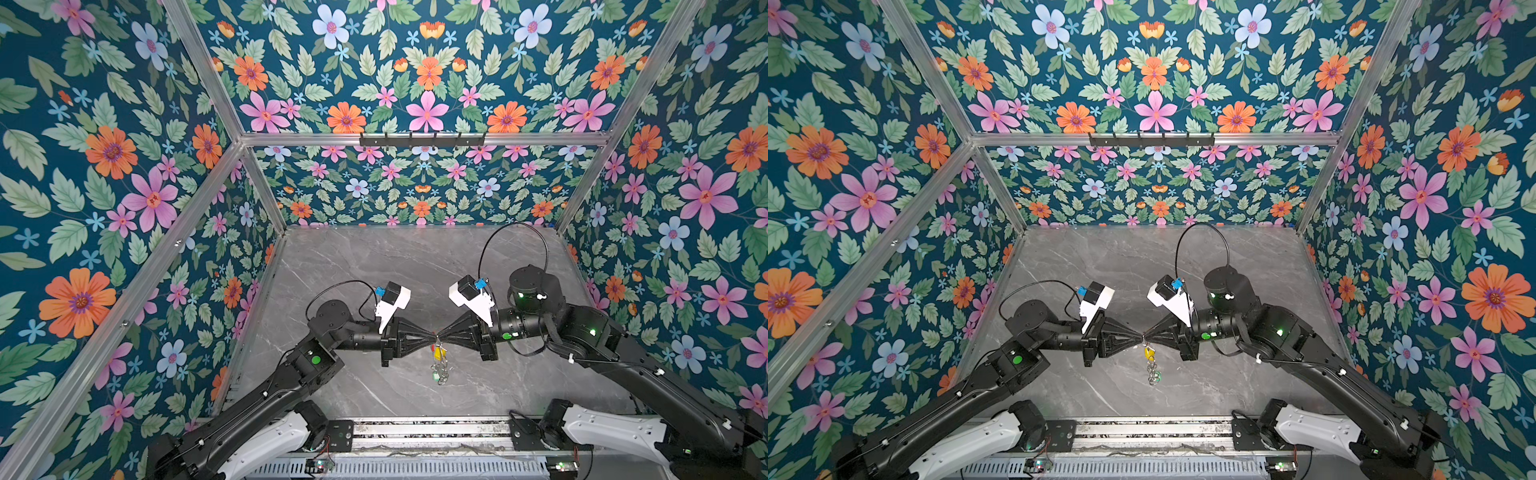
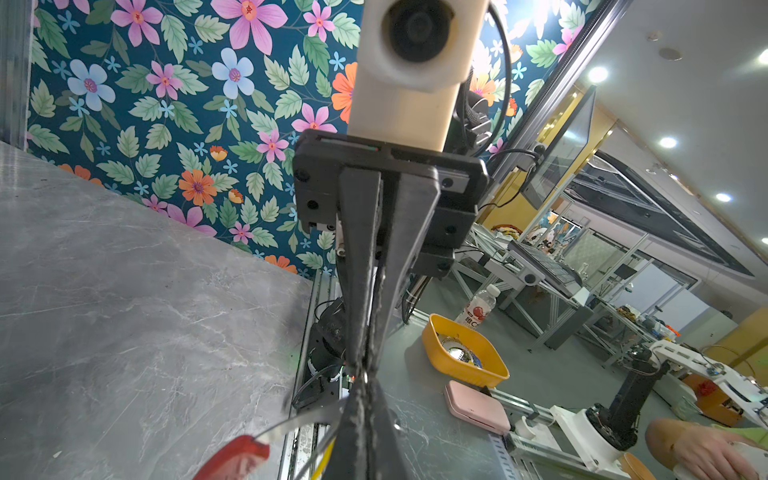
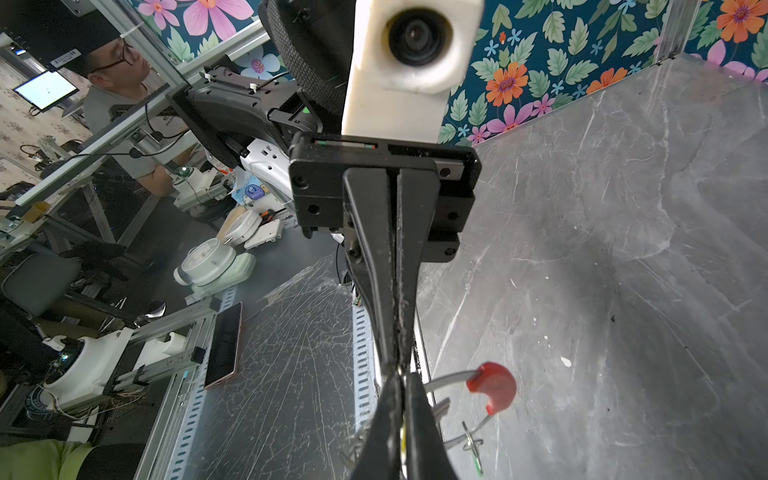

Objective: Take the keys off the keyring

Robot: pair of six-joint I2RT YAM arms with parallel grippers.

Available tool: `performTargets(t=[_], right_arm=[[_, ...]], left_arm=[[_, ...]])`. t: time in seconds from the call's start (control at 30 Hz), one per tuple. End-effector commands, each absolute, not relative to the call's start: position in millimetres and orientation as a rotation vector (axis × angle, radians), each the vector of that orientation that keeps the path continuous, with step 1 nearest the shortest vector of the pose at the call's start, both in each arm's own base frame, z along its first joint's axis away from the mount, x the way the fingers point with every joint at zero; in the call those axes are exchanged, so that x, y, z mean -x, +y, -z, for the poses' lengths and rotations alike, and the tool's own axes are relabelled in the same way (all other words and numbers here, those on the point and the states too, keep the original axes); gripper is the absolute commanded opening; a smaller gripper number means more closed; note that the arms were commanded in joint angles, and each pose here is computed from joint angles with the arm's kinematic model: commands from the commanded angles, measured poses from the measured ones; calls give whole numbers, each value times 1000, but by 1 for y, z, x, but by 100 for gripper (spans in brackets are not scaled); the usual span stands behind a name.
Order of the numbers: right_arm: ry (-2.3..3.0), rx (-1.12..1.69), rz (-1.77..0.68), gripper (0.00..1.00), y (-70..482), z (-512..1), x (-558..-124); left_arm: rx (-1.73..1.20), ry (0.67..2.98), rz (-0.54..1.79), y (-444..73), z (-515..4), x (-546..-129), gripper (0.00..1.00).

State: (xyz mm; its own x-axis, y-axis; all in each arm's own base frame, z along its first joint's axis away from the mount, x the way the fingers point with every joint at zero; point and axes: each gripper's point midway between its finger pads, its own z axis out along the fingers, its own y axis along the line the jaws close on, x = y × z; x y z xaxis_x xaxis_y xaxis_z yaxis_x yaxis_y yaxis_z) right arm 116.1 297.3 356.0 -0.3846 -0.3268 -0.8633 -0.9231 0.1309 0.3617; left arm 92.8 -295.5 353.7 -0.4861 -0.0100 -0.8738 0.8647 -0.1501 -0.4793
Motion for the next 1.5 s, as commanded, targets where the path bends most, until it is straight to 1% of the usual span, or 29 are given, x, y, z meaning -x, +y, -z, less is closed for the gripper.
performTargets(t=[0.0,0.07,0.17,0.23,0.3,0.43,0.53,0.73,0.87,1.03,1.1,1.17,1.3,1.47], right_arm=[[1731,1183,-1265,0,304,-370,-121],[1716,1141,-1261,0,303,-376,-125],[1675,1059,-1255,26,300,-388,-131],[1640,998,-1264,39,298,-398,-134],[1613,936,-1269,48,295,-404,-138],[1598,794,-1233,55,285,-403,-151],[1592,713,-1245,56,283,-395,-157],[1600,713,-1202,57,293,-375,-154],[1598,728,-1214,52,297,-371,-153],[1593,780,-1248,41,305,-369,-149],[1579,787,-1260,40,306,-371,-147],[1560,795,-1268,41,304,-375,-144],[1529,802,-1275,49,298,-382,-138],[1455,817,-1309,51,293,-402,-127]], left_arm=[[-969,1385,1703,-294,-367,-94,0],[-935,1377,1682,-293,-369,-98,0],[-871,1357,1636,-290,-372,-106,0],[-822,1338,1600,-286,-374,-112,0],[-780,1318,1562,-282,-377,-117,0],[-695,1262,1484,-272,-386,-127,0],[-650,1215,1454,-264,-393,-130,0],[-650,1144,1453,-261,-402,-127,0],[-677,1116,1470,-262,-405,-121,0],[-705,1068,1492,-261,-412,-114,0],[-712,1061,1498,-261,-412,-112,0],[-715,1061,1496,-261,-412,-111,0],[-744,1070,1502,-262,-409,-108,0],[-780,1073,1522,-264,-406,-103,0]])
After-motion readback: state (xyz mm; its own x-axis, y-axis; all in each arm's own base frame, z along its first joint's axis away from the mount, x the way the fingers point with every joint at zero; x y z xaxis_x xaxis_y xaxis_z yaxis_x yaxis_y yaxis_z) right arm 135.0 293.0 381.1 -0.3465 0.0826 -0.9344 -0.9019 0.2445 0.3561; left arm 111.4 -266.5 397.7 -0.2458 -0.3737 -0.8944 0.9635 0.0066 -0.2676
